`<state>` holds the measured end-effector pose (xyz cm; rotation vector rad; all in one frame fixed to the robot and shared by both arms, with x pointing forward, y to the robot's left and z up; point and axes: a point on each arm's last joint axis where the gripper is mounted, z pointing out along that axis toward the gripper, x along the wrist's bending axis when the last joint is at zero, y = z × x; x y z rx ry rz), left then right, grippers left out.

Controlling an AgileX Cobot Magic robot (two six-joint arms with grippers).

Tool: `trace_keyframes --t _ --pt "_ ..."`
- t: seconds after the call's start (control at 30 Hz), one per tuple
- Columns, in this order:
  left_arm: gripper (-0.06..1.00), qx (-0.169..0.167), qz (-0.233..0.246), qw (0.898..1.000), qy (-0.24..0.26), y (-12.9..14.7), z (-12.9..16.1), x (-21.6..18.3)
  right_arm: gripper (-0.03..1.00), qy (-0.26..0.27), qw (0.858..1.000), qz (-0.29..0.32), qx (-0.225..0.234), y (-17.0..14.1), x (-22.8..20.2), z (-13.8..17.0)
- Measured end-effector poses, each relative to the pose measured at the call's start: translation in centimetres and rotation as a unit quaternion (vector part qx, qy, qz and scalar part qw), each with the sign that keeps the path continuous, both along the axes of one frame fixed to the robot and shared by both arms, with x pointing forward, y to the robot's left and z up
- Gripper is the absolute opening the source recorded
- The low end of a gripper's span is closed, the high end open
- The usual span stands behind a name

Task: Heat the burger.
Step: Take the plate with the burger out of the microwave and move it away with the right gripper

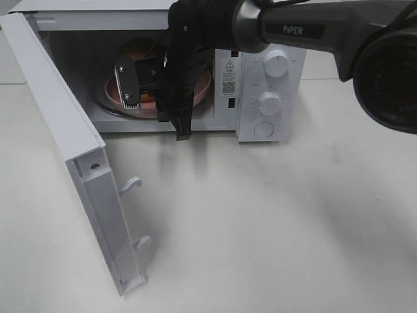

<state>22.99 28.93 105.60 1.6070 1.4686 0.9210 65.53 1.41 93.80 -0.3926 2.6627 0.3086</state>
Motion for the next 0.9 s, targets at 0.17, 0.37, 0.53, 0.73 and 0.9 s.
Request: trace_keyframes --t 0.17,0.37,0.53,0.73,0.9 --pt "0.97 0.000 0.000 1.000 0.000 0.0 0.0 0.0 0.08 -0.003 1.000 0.011 -0.003 -0.6 -0.8 0.0" --pt "0.97 0.000 0.000 1.000 0.000 0.0 0.0 0.0 0.08 -0.022 0.999 0.026 0.002 -1.3 -1.7 0.4" --pt "0.97 0.000 0.000 1.000 0.000 0.0 0.0 0.0 0.08 -0.048 0.998 0.038 0.011 -1.8 -2.4 1.1" --pt "0.97 0.000 0.000 1.000 0.000 0.0 0.0 0.0 0.08 -0.058 0.997 0.060 0.005 -2.5 -3.4 0.7" --pt "0.97 0.000 0.000 1.000 0.000 0.0 0.0 0.0 0.08 -0.057 0.995 0.081 0.001 -3.3 -4.6 0.2"
